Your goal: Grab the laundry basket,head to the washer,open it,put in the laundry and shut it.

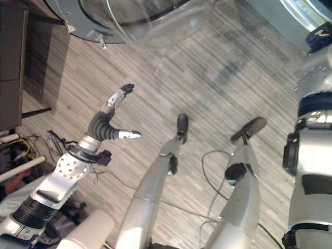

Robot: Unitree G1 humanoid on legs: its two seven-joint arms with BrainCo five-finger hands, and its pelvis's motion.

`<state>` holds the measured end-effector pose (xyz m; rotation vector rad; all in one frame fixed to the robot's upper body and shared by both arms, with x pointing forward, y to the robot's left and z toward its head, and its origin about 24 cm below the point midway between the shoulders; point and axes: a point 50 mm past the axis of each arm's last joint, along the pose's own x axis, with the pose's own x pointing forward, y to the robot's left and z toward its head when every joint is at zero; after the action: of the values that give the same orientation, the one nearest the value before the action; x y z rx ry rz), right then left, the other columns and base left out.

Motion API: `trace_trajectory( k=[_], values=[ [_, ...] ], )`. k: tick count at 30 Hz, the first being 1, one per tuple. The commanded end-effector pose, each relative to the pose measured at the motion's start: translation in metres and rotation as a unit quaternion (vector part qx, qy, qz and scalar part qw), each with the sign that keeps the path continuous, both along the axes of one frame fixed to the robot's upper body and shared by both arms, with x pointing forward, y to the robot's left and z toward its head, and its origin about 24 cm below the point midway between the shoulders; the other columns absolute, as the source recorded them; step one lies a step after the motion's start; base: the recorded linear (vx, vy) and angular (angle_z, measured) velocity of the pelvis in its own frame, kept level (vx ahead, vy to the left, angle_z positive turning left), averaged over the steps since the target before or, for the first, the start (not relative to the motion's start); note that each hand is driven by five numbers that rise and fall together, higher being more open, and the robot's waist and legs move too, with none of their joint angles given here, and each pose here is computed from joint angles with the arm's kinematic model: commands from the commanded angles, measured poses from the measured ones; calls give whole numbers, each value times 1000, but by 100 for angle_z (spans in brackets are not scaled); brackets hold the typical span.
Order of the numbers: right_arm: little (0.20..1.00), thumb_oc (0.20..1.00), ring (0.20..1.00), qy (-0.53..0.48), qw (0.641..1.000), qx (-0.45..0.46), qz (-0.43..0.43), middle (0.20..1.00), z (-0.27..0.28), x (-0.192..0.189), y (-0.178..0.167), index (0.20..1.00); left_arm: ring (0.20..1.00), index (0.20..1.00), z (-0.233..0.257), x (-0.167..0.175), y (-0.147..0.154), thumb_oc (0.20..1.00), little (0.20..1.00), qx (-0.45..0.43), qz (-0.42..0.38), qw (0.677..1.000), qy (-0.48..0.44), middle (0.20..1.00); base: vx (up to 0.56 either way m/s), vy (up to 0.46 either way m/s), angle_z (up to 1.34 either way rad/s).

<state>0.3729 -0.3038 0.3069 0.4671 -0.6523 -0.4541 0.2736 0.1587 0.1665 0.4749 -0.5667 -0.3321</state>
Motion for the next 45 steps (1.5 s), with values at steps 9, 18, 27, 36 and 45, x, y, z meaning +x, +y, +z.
trace_trajectory(
  k=[9,18,27,36,45],
  values=[
    [1000,1000,1000,523,823,-206,81,1000,-342,-98,47,1000,1000,1000,-107,-46,31,1000,1000,-27,46,970,239,1000,0,-4,-15],
    [1000,1000,1000,681,653,-286,171,1000,-417,-193,49,1000,1000,1000,-189,-77,72,1000,1000,-63,182,893,406,1000,106,-43,4],
    [1000,1000,1000,783,543,-231,198,1000,-459,-264,61,1000,1000,1000,-243,-107,71,1000,1000,-57,245,825,505,1000,146,-76,-7],
    [1000,1000,1000,823,490,-213,193,1000,-470,-293,67,1000,1000,1000,-263,-123,59,1000,1000,-89,273,794,536,1000,13,-81,4],
    [1000,1000,1000,827,478,-239,176,1000,-467,-285,58,1000,1000,1000,-254,-120,86,1000,1000,-87,391,785,473,1000,-36,23,-6]
  ],
)
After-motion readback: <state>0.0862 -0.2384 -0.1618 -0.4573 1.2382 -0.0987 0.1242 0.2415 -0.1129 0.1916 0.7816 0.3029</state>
